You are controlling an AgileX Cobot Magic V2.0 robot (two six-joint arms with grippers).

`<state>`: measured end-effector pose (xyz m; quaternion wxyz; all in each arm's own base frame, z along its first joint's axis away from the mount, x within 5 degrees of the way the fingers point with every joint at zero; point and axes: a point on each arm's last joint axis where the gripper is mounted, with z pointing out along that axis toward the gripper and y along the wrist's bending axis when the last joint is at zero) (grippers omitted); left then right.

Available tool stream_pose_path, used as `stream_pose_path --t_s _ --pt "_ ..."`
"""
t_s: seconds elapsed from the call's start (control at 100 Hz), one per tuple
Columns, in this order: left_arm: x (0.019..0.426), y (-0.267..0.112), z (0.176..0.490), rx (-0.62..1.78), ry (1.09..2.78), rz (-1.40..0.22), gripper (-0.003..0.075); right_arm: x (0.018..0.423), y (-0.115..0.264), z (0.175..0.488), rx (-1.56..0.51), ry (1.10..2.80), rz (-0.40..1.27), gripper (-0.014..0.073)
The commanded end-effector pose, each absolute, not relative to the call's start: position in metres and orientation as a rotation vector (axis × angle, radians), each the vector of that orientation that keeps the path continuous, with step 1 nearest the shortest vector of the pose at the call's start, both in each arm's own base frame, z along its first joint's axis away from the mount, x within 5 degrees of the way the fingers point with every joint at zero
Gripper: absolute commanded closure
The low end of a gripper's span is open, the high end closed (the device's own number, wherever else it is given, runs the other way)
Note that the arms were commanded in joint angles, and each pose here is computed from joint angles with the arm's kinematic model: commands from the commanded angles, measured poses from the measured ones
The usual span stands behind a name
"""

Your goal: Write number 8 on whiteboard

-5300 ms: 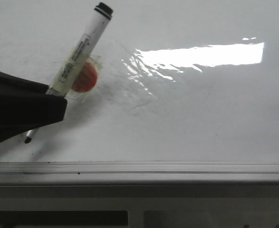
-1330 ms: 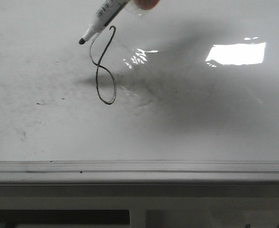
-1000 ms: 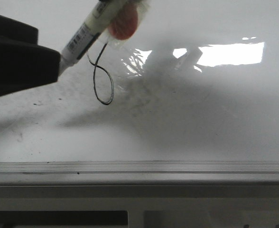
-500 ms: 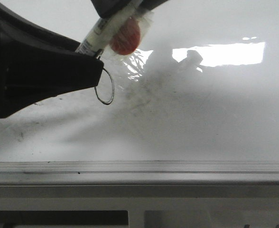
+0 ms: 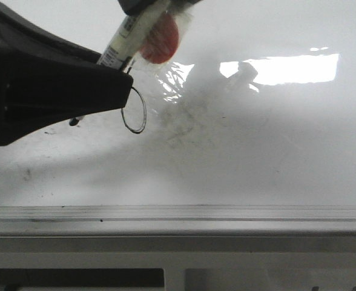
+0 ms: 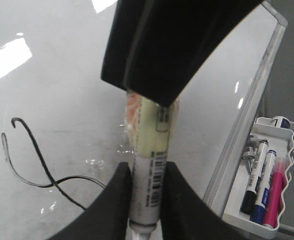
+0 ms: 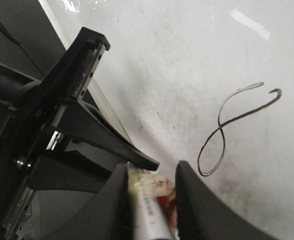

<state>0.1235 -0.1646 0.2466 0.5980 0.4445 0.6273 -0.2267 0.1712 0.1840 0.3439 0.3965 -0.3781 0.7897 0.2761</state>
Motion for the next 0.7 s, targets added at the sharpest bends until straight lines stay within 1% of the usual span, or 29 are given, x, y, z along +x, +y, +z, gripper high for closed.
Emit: stream_pose_path --t_s 0.0,0.05,0.06,0.1,0.23,0.35,0.44,0.54,0.69 --pt "0.126 -0.167 0.267 0.887 1.409 -0.619 0.0741 0.171 0.183 0.36 -0.911 1.937 0.722 0.0335" --pt "0.127 -0.166 0.265 0.851 1.47 -0.642 0.0741 0.172 0.183 0.361 -0.897 1.925 0.718 0.0218" --pt "0.127 -0.165 0.266 0.847 1.47 -0.646 0.0741 0.172 0.183 0.362 -0.895 1.923 0.717 0.0218" --pt "0.128 -0.163 0.263 0.804 1.534 -0.664 0.0741 0.173 0.183 0.363 -0.884 1.914 0.714 0.0173" --pt "0.132 -0.152 0.263 0.522 1.722 -0.764 0.0741 0.174 0.183 0.364 -0.872 1.903 0.71 0.0209" --pt "0.132 -0.146 0.261 0.322 1.838 -0.842 0.0741 0.174 0.183 0.363 -0.874 1.904 0.711 0.0232" --pt "0.132 -0.145 0.258 0.246 1.895 -0.871 0.0741 0.174 0.183 0.363 -0.876 1.907 0.711 0.0232" --pt "0.133 -0.146 0.254 0.225 1.935 -0.876 0.0741 0.174 0.183 0.363 -0.876 1.907 0.711 0.0232" --pt "0.134 -0.144 0.253 0.201 1.946 -0.877 0.0741 0.173 0.183 0.363 -0.881 1.911 0.713 0.0232"
